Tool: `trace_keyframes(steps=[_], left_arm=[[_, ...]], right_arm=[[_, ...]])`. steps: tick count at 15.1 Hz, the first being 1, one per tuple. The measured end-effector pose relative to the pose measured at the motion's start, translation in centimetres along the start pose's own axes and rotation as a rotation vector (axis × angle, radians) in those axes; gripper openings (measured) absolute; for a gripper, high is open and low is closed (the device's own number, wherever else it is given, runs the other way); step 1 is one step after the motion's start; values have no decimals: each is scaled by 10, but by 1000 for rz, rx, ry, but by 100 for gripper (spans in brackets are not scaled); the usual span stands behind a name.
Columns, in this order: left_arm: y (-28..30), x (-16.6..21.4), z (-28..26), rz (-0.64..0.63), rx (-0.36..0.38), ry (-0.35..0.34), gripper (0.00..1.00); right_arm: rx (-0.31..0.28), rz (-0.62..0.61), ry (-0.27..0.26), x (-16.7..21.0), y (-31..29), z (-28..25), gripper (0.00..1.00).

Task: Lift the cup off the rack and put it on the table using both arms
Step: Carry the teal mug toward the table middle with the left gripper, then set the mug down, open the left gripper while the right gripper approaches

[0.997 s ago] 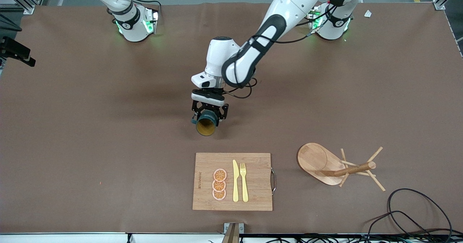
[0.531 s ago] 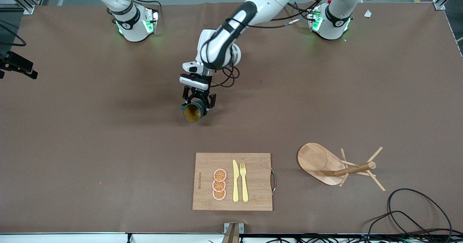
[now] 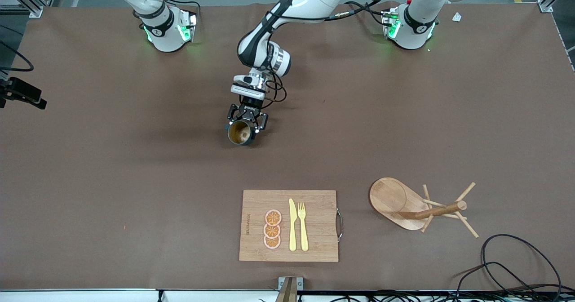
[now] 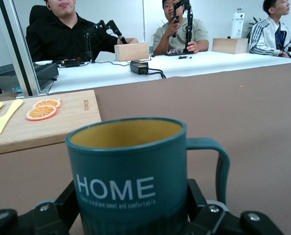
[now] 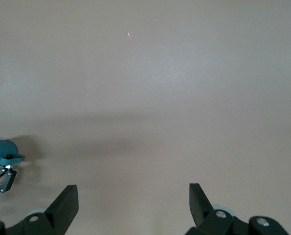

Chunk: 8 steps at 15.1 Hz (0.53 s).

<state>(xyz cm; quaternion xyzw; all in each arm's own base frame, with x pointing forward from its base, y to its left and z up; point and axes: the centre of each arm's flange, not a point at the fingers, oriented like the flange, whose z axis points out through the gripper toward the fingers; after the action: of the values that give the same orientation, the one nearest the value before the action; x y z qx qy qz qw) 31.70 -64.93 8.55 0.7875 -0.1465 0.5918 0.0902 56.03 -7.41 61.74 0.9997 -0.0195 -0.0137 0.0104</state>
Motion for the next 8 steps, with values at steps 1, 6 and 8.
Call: trace_keyframes(steps=[1, 6, 8], left_arm=[[0, -1, 0, 2, 1, 3, 88], [11, -16, -12, -23, -9, -31, 100], [27, -23, -30, -78, 14, -60, 100]], right_arm=[[-1, 0, -18, 5, 0, 10, 100], [-8, -3, -87, 29, -3, 57, 100], [-7, -6, -96, 33, -6, 64, 100]])
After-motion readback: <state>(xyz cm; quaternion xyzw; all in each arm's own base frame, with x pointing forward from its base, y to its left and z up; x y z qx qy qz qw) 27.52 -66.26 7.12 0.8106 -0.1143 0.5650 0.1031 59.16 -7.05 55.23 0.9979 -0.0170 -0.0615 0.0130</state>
